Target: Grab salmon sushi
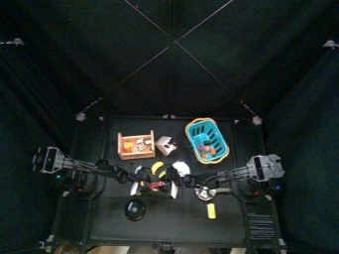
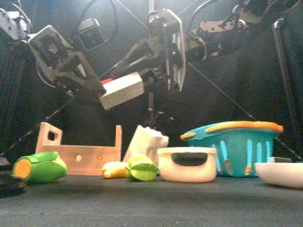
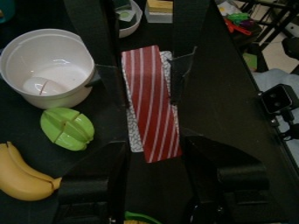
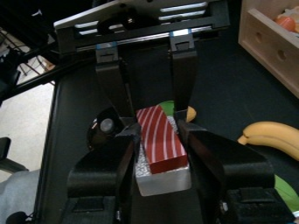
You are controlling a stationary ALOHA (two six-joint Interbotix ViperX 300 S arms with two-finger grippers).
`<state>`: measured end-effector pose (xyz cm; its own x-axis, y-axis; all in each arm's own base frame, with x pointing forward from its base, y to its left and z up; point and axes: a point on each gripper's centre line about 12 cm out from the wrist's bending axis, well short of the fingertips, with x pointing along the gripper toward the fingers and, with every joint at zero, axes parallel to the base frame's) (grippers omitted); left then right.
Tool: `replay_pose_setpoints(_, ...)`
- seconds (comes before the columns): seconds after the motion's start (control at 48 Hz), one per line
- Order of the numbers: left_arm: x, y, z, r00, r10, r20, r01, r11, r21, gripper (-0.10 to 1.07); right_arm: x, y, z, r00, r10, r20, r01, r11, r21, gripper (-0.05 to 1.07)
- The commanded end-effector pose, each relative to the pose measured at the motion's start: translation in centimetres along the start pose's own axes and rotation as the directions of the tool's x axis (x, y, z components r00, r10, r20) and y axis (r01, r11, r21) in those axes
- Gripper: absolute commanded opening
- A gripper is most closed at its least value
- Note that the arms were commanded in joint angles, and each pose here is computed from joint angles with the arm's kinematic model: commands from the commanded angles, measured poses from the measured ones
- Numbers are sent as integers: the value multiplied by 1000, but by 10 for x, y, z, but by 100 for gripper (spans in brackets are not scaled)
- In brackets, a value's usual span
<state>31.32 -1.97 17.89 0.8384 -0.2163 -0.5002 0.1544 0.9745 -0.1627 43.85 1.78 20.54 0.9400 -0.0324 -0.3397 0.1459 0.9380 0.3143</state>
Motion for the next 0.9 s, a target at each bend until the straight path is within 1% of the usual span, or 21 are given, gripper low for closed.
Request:
replay_pose_setpoints(0.0, -1, 3, 6, 1000, 5, 19, -5, 1000, -5, 54, -2, 5, 15, 999, 13, 37, -13, 1000, 4, 61)
replay_pose_setpoints(0.208, -1, 5, 6, 1000, 12, 20, -12, 1000, -12, 54, -3, 5, 16, 999, 14, 37, -14, 1000, 3, 59)
replay_pose_setpoints(0.354, -2, 6, 3, 1000, 15, 12, -15, 1000, -13, 54, -5, 5, 15, 999, 13, 31, -13, 1000, 3, 59)
replay_pose_setpoints(0.542, -2, 8, 3, 1000, 23, 15, -22, 1000, -20, 54, -6, 5, 16, 999, 15, 33, -15, 1000, 0, 59)
replay_pose_setpoints(0.875, -2, 8, 3, 1000, 21, 15, -21, 1000, -19, 54, -6, 5, 15, 999, 13, 31, -13, 1000, 3, 59)
